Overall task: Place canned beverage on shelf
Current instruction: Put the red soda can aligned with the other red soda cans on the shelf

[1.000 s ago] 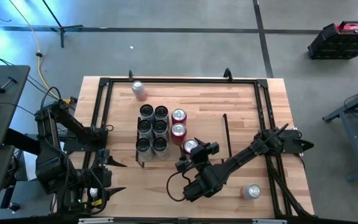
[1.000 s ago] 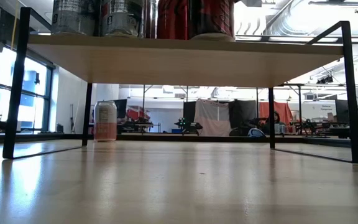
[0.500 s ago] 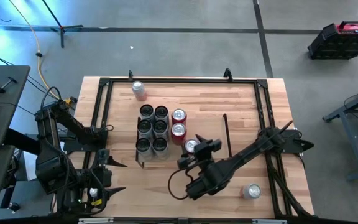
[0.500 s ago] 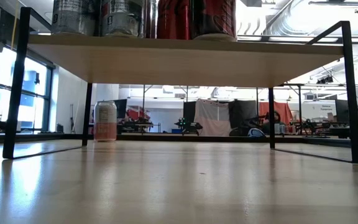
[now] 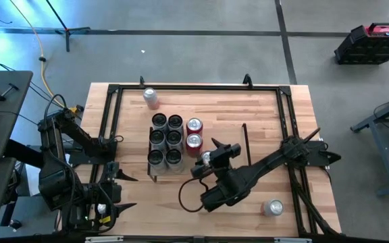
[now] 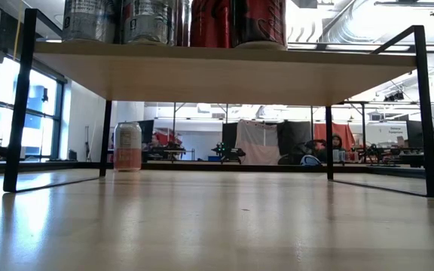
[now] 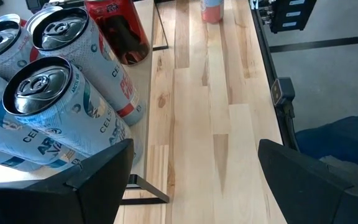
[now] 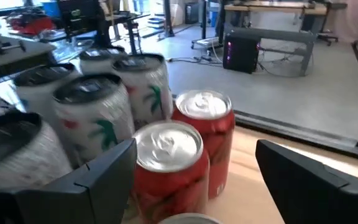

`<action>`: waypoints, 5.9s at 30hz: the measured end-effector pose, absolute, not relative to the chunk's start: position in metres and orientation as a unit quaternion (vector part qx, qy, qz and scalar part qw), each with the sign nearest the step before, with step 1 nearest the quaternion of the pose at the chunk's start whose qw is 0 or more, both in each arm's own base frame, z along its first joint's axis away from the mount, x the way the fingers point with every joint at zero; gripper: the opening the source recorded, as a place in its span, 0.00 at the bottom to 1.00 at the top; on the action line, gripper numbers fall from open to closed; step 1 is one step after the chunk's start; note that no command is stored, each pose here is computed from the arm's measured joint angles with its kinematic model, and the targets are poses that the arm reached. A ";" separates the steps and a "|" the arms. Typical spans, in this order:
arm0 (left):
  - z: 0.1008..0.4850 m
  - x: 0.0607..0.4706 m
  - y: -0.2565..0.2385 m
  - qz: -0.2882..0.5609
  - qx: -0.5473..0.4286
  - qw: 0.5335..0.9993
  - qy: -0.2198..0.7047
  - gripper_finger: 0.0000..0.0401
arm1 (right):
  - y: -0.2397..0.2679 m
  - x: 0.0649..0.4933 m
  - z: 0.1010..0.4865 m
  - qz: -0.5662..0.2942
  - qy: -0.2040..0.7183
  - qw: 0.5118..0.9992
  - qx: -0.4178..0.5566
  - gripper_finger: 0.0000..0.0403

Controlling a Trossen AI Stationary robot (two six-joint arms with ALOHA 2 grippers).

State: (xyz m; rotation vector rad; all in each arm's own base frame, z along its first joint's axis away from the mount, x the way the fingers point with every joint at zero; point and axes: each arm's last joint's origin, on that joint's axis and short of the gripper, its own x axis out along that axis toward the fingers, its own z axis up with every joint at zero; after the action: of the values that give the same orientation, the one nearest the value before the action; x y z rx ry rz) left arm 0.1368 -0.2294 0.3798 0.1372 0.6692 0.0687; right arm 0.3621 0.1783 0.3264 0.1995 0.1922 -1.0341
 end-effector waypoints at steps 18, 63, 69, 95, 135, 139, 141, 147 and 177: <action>0.379 0.137 -0.230 0.032 0.049 0.940 0.336 0.83 | 0.224 0.280 0.394 -0.312 0.231 0.919 -0.068 0.77; 0.382 0.146 -0.230 0.029 0.058 0.947 0.316 0.83 | 0.205 0.310 0.250 -0.259 0.399 0.808 -0.349 0.59; 0.382 0.146 -0.230 0.030 0.058 0.947 0.316 0.83 | 0.204 0.313 0.250 -0.262 0.394 0.813 -0.339 0.59; 0.382 0.145 -0.230 0.029 0.058 0.947 0.316 0.83 | 0.204 0.333 0.253 -0.254 0.360 0.842 -0.311 0.59; 0.382 0.145 -0.230 0.029 0.057 0.947 0.316 0.83 | 0.218 0.342 0.289 -0.221 0.326 0.869 -0.300 0.59; 0.382 0.145 -0.230 0.029 0.057 0.947 0.316 0.83 | 0.225 0.338 0.308 -0.217 0.313 0.876 -0.295 0.59; 0.382 0.145 -0.230 0.029 0.057 0.947 0.316 0.83 | 0.228 0.337 0.315 -0.219 0.303 0.881 -0.289 0.59; 0.382 0.145 -0.230 0.029 0.058 0.947 0.316 0.83 | 0.233 0.343 0.329 -0.210 0.274 0.896 -0.280 0.59; 0.382 0.146 -0.230 0.030 0.063 0.947 0.313 0.83 | 0.192 0.377 0.329 -0.166 0.309 0.918 -0.188 0.59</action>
State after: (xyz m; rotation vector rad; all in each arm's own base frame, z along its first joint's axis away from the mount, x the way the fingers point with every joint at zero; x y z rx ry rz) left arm 0.1456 -0.2301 0.3825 0.1282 0.6381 0.0613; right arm 0.3774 0.1919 0.3286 -0.3871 0.6347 -0.3408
